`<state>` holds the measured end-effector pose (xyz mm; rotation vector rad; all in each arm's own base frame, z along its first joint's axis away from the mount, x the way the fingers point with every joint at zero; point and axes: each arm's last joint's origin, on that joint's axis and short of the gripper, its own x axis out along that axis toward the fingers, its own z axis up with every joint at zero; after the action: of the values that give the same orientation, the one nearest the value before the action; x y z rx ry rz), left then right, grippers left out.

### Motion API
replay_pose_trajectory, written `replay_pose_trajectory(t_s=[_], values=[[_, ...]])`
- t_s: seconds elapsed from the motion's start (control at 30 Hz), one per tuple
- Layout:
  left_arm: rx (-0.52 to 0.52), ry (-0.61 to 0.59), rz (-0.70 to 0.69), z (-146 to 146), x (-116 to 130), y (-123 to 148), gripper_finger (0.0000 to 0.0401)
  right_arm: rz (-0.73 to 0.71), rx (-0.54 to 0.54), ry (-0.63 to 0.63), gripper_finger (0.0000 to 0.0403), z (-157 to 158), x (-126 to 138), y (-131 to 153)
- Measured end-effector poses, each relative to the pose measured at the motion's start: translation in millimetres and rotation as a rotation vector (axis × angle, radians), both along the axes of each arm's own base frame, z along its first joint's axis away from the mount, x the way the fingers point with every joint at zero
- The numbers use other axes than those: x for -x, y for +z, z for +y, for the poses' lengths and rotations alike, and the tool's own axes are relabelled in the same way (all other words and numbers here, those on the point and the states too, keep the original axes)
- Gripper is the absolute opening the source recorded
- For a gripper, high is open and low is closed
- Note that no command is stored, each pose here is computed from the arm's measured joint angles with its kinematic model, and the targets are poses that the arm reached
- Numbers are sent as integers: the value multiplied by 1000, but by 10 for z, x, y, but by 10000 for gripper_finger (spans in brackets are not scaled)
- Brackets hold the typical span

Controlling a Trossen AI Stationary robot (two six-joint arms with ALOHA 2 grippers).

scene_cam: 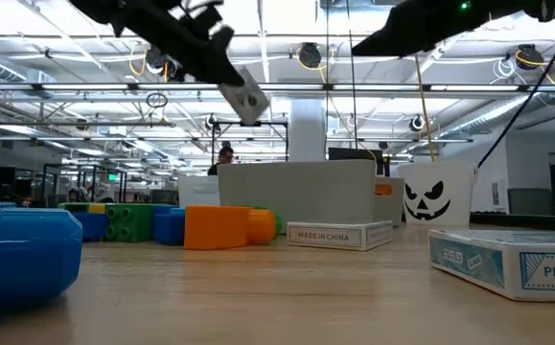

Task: Pick & Place Toys
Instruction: Put the black playing card box into the transparent bin, then put the blue playing card box into the transparent bin

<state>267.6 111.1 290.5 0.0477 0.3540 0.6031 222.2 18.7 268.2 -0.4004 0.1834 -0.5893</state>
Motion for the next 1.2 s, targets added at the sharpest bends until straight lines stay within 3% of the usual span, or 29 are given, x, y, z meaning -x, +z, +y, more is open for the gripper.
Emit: replay_pose_trajectory(t_s=[0.07,0.17,0.27,0.4,0.63,0.93,1.2], values=[[-11,10,103,128,30,-123,70,-10,-31,35,290,-56,50,-41],[-38,45,144,339,80,-176,70,-34,-52,45,285,-146,120,-70],[11,-1,176,496,82,-307,70,-30,-55,21,281,-229,156,-122],[20,-36,280,600,27,-539,70,-42,-71,-13,277,-310,169,-139],[-30,-49,434,626,-183,-832,72,-32,-110,69,272,-362,135,-177],[-176,-11,576,523,-345,-1008,177,-21,-111,61,272,-372,125,-196],[-246,85,601,422,-397,-975,226,-17,-104,60,271,-372,125,-195]])
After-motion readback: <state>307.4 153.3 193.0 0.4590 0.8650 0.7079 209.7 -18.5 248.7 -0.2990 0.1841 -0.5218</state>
